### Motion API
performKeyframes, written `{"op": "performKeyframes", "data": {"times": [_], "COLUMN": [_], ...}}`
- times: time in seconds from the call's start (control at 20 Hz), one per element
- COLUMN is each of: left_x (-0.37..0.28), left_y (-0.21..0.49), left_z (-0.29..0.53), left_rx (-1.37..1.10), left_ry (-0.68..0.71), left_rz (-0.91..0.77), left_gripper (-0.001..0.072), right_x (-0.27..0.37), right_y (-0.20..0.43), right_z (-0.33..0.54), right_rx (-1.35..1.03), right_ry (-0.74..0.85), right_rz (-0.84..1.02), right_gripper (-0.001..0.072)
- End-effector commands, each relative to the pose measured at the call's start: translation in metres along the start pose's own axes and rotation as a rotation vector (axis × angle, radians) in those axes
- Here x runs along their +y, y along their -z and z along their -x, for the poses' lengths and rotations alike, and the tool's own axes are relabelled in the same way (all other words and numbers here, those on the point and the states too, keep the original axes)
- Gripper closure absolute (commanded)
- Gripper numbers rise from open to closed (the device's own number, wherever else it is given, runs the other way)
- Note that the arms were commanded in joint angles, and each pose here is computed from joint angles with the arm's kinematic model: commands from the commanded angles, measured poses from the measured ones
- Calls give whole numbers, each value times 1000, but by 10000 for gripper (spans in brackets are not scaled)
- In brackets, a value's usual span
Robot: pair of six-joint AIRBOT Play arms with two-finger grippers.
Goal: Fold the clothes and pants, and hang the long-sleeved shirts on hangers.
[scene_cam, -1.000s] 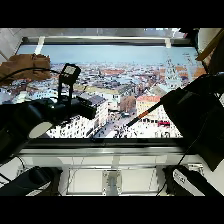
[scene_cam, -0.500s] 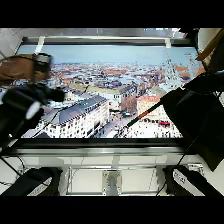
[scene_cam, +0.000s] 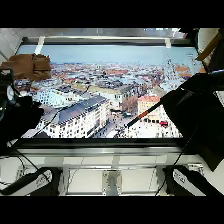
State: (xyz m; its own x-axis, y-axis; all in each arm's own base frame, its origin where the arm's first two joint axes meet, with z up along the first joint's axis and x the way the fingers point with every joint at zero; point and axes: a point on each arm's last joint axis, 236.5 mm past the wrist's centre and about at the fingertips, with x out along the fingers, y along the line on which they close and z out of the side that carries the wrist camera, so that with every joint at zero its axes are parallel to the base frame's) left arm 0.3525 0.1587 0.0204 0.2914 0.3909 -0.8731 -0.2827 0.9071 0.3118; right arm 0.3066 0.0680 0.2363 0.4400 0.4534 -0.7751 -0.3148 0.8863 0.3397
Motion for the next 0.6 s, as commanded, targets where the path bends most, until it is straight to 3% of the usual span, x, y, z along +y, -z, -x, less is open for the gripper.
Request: {"op": "performKeyframes", "data": {"times": [0.0,0.3,0.35,0.4,0.45,0.55], "left_x": [-14,-35,-35,-35,-34,-30], "left_y": [7,24,23,22,18,9], "left_z": [-53,-99,-100,-100,-98,-89], "left_rx": [76,157,156,150,143,145], "left_ry": [28,48,49,49,48,40], "left_rz": [-25,-69,-69,-69,-67,-68], "left_gripper": [80,83,168,382,706,698], "right_x": [-2,-3,-4,-4,-4,-4], "right_y": [-6,-10,-13,-14,-14,-13], "right_z": [-2,-2,-1,-1,-1,-1], "right_rx": [-25,-41,-51,-56,-56,-55], "right_ry": [5,10,12,13,13,13], "right_rz": [-4,-4,-4,-4,-4,-4], "right_gripper": [707,707,707,707,707,707]}}
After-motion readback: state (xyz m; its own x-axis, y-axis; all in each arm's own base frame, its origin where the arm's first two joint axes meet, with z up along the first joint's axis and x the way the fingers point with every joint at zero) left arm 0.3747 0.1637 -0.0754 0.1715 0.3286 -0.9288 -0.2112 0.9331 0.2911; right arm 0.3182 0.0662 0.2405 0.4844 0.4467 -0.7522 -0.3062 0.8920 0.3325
